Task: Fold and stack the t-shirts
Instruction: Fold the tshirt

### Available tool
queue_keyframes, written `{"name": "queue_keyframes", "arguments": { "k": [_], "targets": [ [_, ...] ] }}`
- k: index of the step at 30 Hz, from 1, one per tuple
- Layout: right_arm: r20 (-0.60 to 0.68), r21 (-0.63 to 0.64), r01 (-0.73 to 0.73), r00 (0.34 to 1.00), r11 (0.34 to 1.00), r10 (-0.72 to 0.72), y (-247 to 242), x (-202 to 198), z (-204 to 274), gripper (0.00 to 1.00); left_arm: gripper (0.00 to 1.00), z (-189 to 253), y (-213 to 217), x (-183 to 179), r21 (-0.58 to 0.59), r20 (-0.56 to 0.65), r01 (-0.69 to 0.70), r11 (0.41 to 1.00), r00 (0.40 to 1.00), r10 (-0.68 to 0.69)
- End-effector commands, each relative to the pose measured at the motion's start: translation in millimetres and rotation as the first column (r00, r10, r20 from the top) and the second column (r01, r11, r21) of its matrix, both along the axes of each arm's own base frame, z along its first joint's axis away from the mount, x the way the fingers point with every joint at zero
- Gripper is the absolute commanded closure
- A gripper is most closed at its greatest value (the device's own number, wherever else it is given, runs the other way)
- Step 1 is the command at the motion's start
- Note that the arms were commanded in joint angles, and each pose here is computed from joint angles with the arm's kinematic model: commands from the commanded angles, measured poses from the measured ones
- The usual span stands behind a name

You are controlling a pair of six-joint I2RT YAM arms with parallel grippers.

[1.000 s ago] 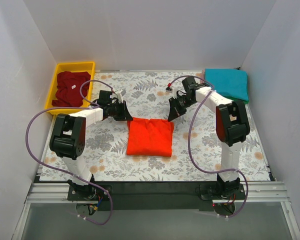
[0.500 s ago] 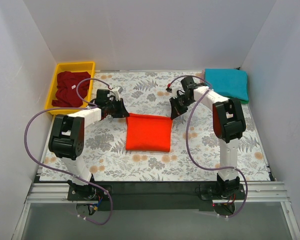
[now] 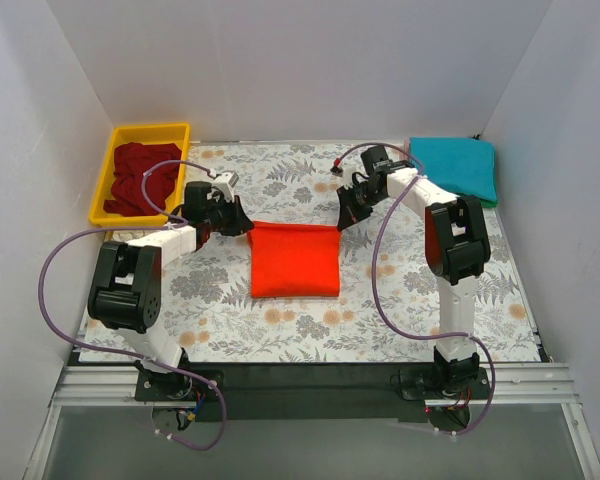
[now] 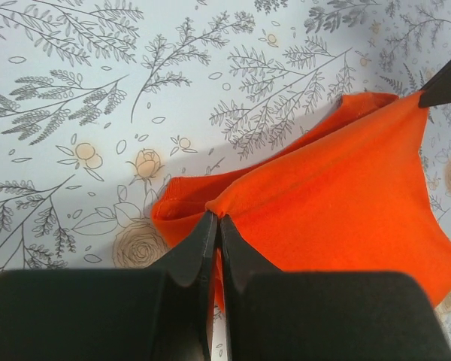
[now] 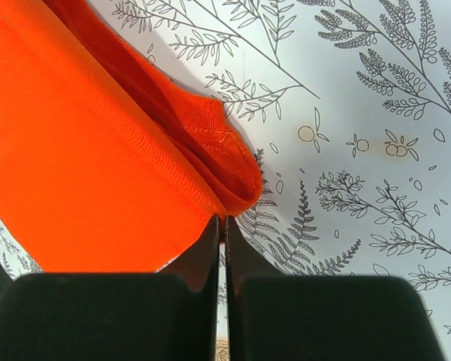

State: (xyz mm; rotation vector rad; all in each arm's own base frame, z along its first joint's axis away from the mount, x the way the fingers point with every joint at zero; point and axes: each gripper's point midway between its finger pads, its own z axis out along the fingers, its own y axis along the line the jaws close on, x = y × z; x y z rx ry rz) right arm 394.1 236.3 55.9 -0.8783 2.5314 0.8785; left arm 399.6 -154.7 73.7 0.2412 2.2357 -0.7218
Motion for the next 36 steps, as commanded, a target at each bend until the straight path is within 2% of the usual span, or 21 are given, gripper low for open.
{"name": "queue_keyframes", "arguments": {
  "k": [1,6,17,23,27,34,36],
  "targets": [
    [0.093,0.044,0.006,0.996,0.999,-0.010,2,18,37,0.99,1.00,6,24,18,0.042,0.069,-0.091,0.995,0.994,0.088],
    [0.083,0.073,0.000,0.997,0.997,-0.006,10,26,34,0.99,1.00,1,29,16,0.042,0.045,-0.125,0.991,0.991,0.123],
    [0.112,0.199,-0.064,0.993,0.978,0.042,38,29,53,0.99,1.00,13,31,4,0.020,0.082,-0.133,0.991,0.988,0.131],
    [0.092,0.139,-0.014,0.996,0.990,0.002,38,42,17,0.99,1.00,-2,50,14,0.093,0.068,-0.219,0.971,0.975,0.213],
    [0.086,0.087,0.041,0.995,0.995,-0.049,34,54,-9,0.99,1.00,-37,62,20,0.142,-0.023,-0.245,0.959,0.968,0.251],
    [0.124,0.018,0.115,0.986,0.993,-0.116,24,72,-24,0.99,1.00,-49,63,42,0.105,-0.071,-0.216,0.971,0.972,0.224],
    [0.137,0.020,0.121,0.983,0.993,-0.122,23,73,-18,0.99,0.96,-44,65,56,0.099,-0.060,-0.205,0.974,0.975,0.212]
  ]
}}
